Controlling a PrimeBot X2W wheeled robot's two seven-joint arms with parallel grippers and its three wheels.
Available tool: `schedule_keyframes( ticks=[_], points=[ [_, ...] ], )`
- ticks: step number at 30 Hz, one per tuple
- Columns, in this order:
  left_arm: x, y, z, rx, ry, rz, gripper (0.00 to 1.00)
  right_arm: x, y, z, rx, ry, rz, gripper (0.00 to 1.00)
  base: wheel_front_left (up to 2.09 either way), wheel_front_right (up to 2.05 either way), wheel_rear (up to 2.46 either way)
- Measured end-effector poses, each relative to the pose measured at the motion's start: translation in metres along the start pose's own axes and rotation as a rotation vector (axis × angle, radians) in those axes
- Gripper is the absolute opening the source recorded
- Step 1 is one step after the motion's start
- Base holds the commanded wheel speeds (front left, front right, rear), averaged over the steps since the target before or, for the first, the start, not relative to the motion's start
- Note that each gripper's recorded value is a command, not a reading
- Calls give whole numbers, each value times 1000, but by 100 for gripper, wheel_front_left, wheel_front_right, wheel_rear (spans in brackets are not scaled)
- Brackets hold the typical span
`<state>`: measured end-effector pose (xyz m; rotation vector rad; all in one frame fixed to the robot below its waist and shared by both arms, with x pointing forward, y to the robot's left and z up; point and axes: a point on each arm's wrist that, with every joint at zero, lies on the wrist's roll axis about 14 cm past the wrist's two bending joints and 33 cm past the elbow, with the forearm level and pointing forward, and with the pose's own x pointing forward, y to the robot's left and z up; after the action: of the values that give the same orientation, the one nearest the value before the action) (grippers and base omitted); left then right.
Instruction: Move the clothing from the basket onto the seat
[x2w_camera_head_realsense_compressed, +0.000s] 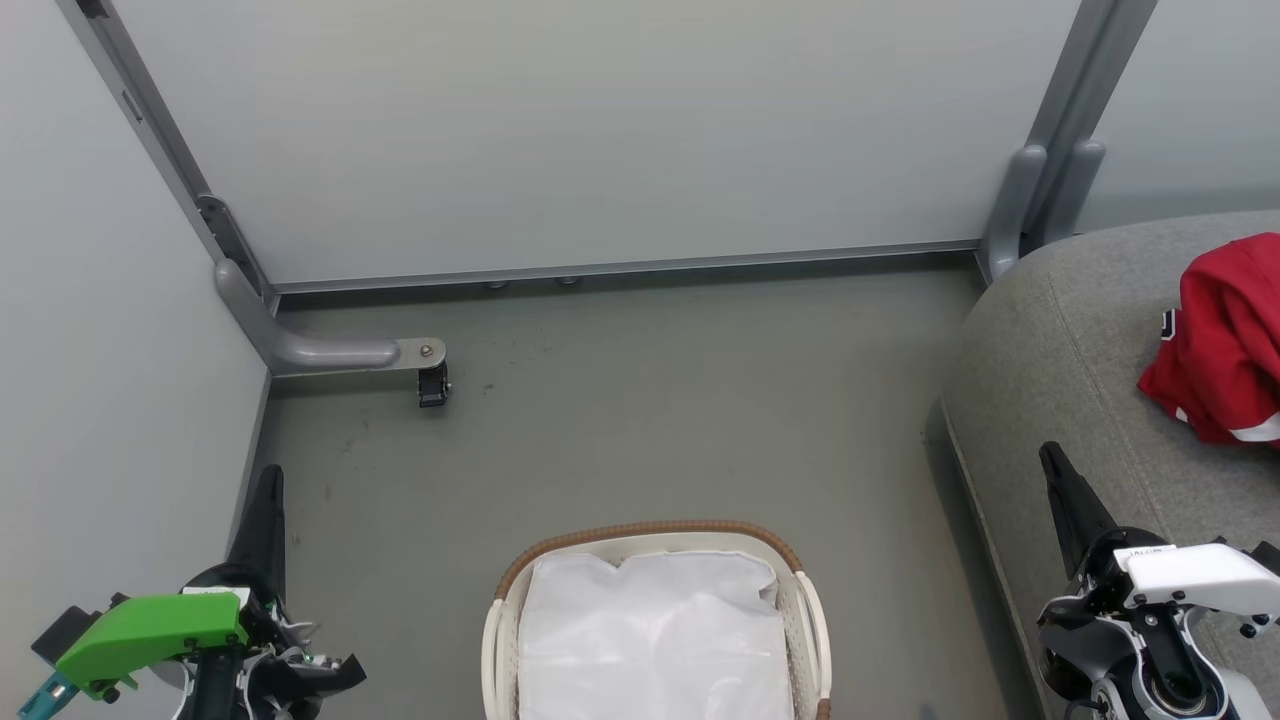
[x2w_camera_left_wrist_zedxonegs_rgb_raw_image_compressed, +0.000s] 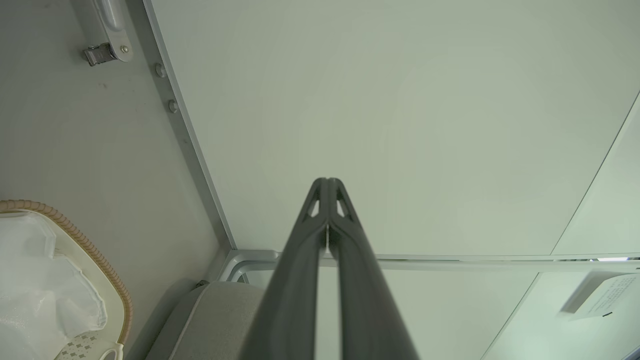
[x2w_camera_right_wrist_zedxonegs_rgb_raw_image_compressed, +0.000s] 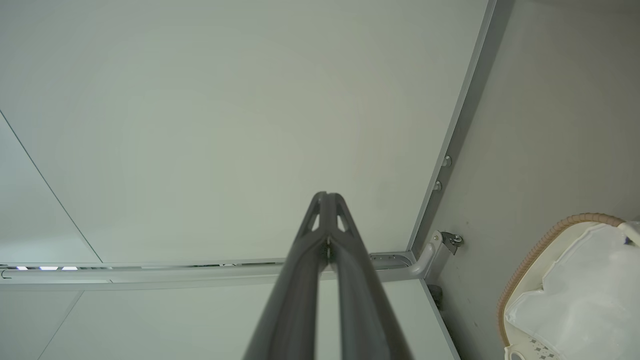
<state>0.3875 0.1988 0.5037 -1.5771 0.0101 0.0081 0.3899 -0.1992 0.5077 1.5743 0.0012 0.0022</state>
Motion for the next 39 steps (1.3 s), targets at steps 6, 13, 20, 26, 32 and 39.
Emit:
schedule_keyframes(
  ticks=[6, 13, 20, 26, 32, 39],
  points=[
    [0, 0, 0, 0, 0, 0, 0, 0, 0, 0, 0, 0, 0, 0, 0, 0, 0],
    [0, 0, 0, 0, 0, 0, 0, 0, 0, 0, 0, 0, 0, 0, 0, 0, 0],
    [0, 0, 0, 0, 0, 0, 0, 0, 0, 0, 0, 0, 0, 0, 0, 0, 0],
    [0, 0, 0, 0, 0, 0, 0, 0, 0, 0, 0, 0, 0, 0, 0, 0, 0],
    [0, 0, 0, 0, 0, 0, 0, 0, 0, 0, 0, 0, 0, 0, 0, 0, 0],
    [0, 0, 0, 0, 0, 0, 0, 0, 0, 0, 0, 0, 0, 0, 0, 0, 0]
  ],
)
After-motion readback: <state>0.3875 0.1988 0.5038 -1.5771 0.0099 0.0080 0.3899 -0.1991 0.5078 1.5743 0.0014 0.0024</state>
